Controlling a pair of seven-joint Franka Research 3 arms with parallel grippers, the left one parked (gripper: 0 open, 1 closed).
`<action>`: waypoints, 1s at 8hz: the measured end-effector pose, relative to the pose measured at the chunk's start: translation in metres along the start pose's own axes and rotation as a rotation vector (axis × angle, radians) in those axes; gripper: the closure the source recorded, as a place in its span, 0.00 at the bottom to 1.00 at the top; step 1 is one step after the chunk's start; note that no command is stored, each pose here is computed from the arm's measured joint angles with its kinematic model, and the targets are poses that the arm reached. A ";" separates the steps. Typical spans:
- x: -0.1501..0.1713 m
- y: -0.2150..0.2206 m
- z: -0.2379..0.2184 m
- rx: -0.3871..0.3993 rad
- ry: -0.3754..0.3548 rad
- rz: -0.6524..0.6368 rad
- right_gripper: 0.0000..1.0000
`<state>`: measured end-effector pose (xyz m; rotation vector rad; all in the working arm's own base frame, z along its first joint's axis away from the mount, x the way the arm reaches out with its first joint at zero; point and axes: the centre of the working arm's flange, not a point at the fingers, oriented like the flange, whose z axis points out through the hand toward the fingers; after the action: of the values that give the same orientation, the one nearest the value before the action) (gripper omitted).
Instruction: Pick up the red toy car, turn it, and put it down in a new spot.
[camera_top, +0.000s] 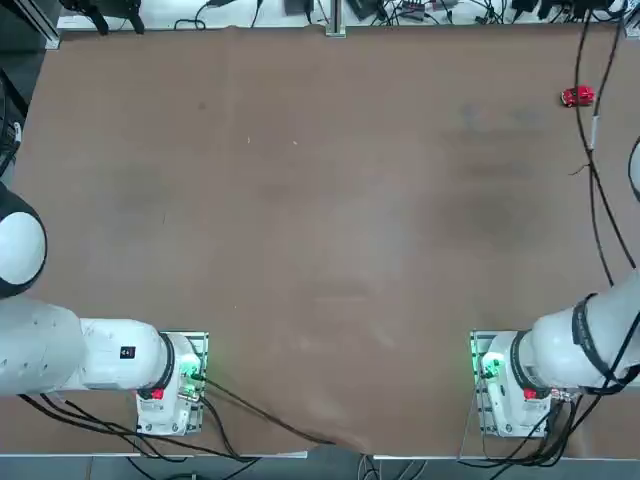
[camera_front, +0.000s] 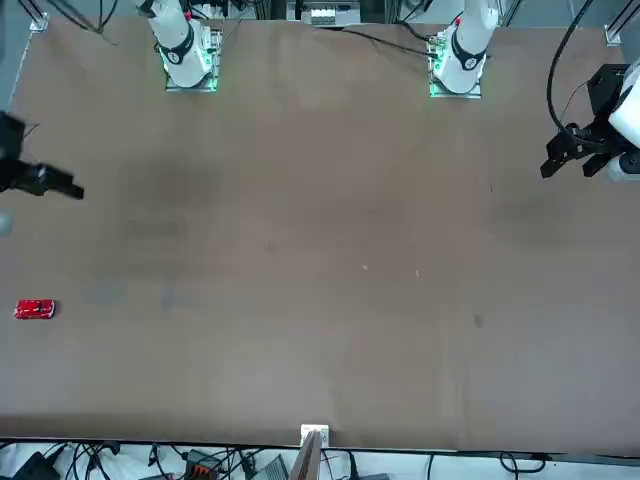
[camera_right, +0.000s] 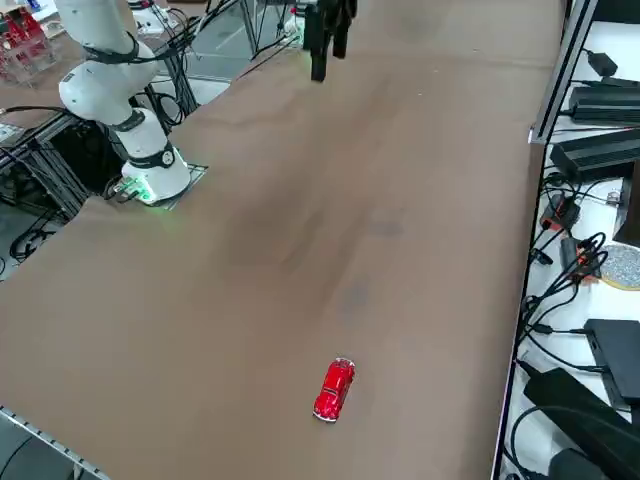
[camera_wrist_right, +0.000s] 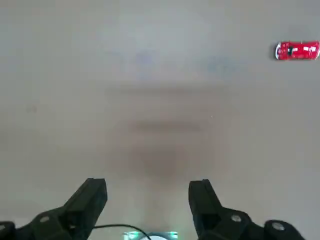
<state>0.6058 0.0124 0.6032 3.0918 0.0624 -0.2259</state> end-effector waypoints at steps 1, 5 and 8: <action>-0.011 -0.009 0.001 -0.010 0.039 -0.022 0.00; -0.043 -0.010 0.022 0.021 0.078 0.027 0.00; -0.050 -0.009 0.026 0.034 0.073 0.032 0.00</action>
<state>0.5527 0.0182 0.5843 3.1317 0.0123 -0.1143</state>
